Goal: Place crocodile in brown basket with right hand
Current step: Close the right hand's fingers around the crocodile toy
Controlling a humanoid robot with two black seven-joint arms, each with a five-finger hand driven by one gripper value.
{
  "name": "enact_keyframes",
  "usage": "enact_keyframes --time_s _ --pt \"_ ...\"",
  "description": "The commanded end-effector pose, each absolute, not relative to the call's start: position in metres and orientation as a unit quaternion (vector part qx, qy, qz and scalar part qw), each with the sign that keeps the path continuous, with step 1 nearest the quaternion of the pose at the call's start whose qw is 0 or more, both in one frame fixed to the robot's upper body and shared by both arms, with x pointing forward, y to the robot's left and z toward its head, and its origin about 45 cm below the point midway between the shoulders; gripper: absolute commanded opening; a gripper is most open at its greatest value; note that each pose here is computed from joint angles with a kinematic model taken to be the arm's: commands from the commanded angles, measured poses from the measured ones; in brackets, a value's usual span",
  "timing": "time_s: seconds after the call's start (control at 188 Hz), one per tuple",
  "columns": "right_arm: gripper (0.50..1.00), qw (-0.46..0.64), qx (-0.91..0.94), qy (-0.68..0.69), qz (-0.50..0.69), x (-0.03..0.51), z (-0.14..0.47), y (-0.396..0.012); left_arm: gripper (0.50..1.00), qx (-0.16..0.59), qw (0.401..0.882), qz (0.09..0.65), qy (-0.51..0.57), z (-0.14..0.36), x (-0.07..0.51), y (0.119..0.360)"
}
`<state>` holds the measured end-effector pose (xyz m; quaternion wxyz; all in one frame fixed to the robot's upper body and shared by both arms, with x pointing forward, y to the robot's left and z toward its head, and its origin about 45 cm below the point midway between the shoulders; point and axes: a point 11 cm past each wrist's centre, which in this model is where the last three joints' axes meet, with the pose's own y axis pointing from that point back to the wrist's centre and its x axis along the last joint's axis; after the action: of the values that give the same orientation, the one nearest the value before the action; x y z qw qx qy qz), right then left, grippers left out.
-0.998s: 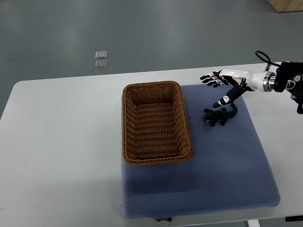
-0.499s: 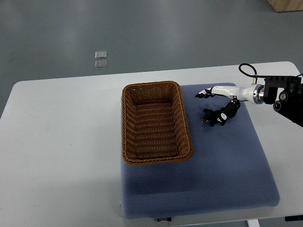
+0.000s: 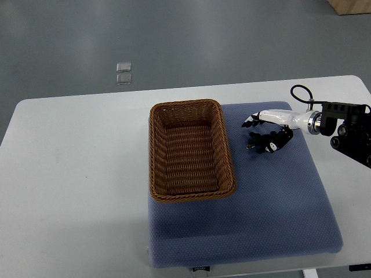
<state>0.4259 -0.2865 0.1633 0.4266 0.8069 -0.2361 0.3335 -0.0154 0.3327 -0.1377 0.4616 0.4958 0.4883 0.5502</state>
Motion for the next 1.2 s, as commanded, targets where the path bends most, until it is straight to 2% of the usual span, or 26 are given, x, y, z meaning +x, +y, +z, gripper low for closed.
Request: enact_keyframes --time_s 0.0,0.058,0.17,0.249,0.313,0.61,1.194 --pt "0.75 0.427 0.807 -0.236 0.334 0.4258 0.1631 -0.2867 1.0 0.496 0.462 0.55 0.488 -0.1377 -0.0152 0.3326" --pt "0.725 0.427 0.807 -0.236 0.334 0.4257 0.1632 -0.2866 1.0 0.496 0.462 0.55 0.488 -0.1377 -0.0153 0.3326" --pt "0.721 0.427 0.807 -0.235 0.333 0.4252 0.1627 -0.2871 1.0 0.496 0.462 0.55 0.488 -0.1377 -0.0152 0.3326" --pt "0.686 0.424 0.809 -0.234 0.334 0.4247 0.163 -0.2856 1.0 0.496 0.462 0.55 0.488 -0.1377 -0.0153 0.3326" --pt "0.678 0.419 0.812 -0.231 0.335 0.4239 0.1636 -0.2833 1.0 0.496 0.462 0.55 0.488 -0.1377 -0.0152 0.3326" --pt "0.5 0.417 0.813 -0.223 0.34 0.4215 0.1624 -0.2839 1.0 0.496 0.462 0.55 0.488 -0.1377 -0.0152 0.3326" --pt "0.5 0.409 0.807 -0.229 0.359 0.4232 0.1683 -0.2888 1.0 0.496 0.462 0.55 0.488 -0.1377 -0.0152 0.3326"
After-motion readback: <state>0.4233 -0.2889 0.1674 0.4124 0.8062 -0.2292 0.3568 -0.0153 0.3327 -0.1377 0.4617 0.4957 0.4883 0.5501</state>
